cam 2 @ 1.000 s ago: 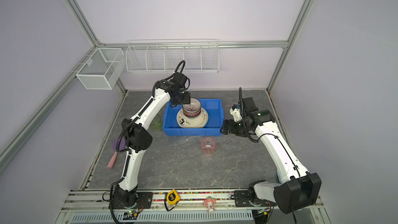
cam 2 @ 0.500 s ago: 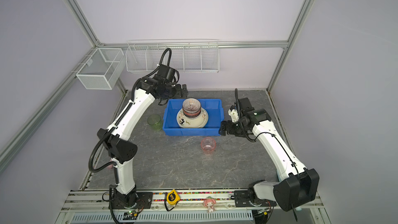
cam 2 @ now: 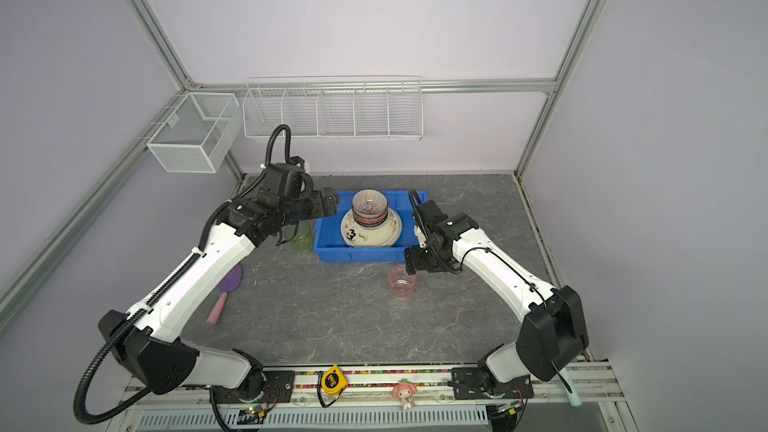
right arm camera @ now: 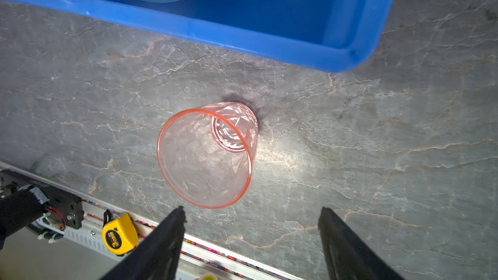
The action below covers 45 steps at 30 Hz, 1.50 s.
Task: Place the mixed dishes into the plastic bin
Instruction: 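Open and raise the left gripper while right moves to the pink cup, then close the right gripper around the upside-down pink plastic cup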
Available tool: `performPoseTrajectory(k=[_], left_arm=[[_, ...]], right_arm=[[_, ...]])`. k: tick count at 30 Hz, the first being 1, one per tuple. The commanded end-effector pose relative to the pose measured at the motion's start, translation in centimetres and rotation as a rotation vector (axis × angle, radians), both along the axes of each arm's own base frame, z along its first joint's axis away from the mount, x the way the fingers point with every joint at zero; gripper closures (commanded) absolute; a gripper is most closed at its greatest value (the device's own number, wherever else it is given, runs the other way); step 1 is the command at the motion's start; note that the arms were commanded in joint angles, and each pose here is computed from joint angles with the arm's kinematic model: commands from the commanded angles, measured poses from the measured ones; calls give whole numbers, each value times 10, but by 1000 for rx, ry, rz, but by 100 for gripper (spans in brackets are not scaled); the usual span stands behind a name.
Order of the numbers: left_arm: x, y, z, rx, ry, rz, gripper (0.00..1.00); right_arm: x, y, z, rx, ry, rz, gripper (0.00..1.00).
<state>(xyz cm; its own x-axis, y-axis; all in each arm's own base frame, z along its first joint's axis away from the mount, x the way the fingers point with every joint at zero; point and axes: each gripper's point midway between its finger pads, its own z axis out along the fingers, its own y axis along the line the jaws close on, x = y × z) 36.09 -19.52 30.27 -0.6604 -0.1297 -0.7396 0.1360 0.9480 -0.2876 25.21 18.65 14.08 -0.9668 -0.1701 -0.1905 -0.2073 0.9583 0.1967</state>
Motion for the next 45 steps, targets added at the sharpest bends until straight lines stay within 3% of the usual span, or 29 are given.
performPoseTrajectory(k=[1, 11, 45], left_arm=[[3, 13, 5, -5, -41, 63, 2], [-8, 25, -23, -8, 16, 84, 2], [-5, 26, -43, -12, 81, 93, 2]], right_arm=[[2, 3, -17, -40, 7, -9, 25], [8, 20, -40, -54, 27, 14, 40], [9, 18, -43, -83, 21, 32, 60]])
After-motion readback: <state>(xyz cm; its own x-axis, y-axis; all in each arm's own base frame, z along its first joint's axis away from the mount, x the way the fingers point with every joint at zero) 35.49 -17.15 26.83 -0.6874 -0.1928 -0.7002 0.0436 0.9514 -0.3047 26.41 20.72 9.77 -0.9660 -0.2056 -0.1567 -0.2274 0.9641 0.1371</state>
